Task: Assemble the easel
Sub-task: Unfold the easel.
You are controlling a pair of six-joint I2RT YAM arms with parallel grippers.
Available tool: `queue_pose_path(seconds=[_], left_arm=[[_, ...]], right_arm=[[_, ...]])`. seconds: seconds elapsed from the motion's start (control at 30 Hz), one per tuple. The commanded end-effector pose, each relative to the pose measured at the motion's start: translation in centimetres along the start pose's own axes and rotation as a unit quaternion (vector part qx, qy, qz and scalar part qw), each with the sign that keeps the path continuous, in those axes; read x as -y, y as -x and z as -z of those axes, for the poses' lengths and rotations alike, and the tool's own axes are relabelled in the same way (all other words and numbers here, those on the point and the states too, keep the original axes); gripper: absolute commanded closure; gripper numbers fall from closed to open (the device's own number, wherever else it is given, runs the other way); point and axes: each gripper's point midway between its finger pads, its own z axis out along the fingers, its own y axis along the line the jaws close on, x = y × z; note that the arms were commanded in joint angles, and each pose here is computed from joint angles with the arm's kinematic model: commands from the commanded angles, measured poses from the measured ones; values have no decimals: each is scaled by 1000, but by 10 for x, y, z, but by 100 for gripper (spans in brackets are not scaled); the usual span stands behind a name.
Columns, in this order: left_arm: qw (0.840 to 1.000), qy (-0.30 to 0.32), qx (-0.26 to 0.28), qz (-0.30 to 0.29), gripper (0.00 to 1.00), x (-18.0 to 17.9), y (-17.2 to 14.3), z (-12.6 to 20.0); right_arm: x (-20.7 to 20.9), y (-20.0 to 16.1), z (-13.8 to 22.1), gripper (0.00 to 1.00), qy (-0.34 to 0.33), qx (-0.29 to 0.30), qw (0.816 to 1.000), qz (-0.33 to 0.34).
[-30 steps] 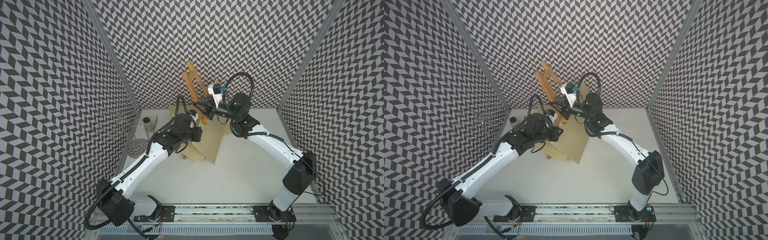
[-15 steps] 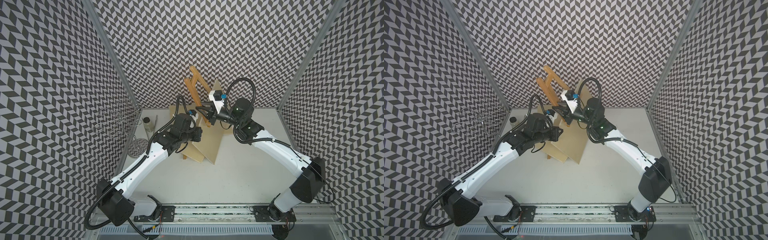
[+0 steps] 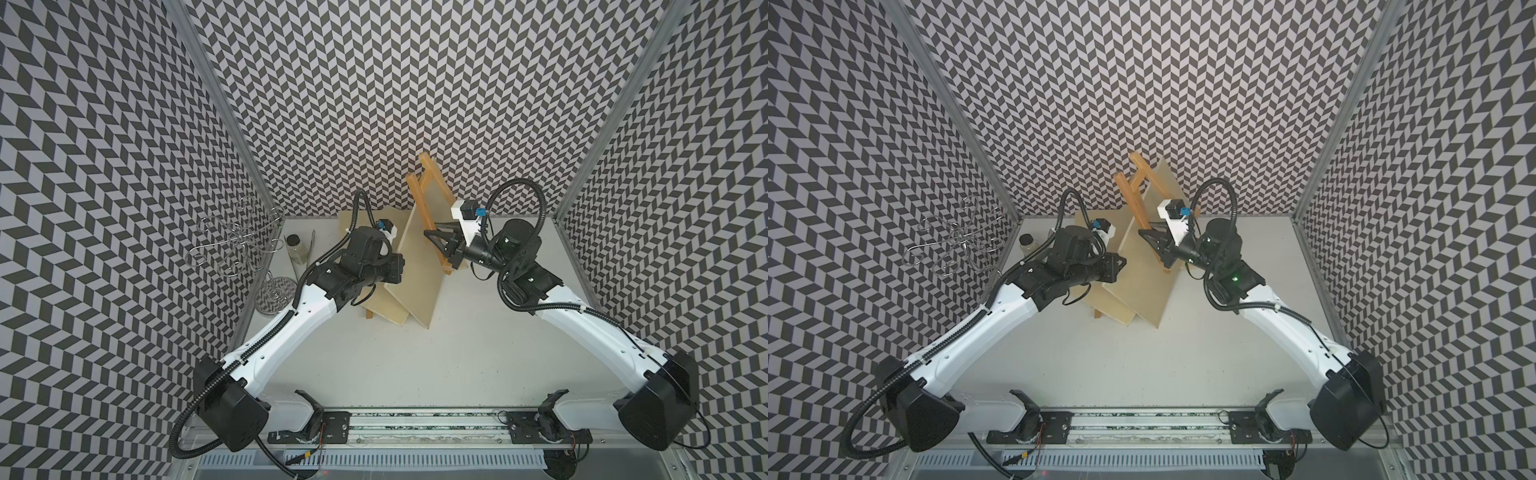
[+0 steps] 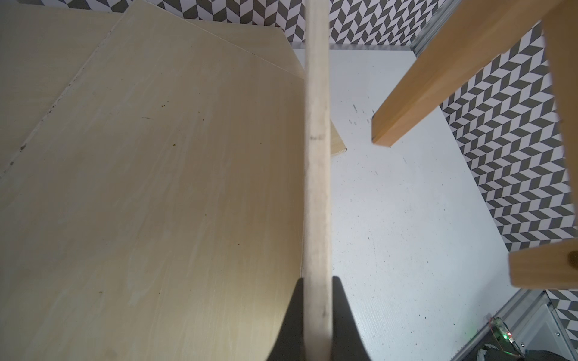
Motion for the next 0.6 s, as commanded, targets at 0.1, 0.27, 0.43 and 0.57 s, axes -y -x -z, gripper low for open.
queue_pose_path(seconds=[0.1, 0.27, 0.43, 0.57], left_arm=[[995, 12, 86, -42, 100, 4, 47, 9], [996, 11, 84, -40, 100, 3, 44, 8], [995, 11, 85, -43, 100, 4, 45, 9], [995, 10, 86, -44, 100, 4, 45, 9]], right_arm=[[-23, 100, 13, 100, 41, 138, 987, 67], [-29, 130, 6, 100, 76, 178, 979, 64], [-18, 119, -16, 100, 84, 175, 980, 39], [-8, 98, -35, 100, 84, 158, 984, 21]])
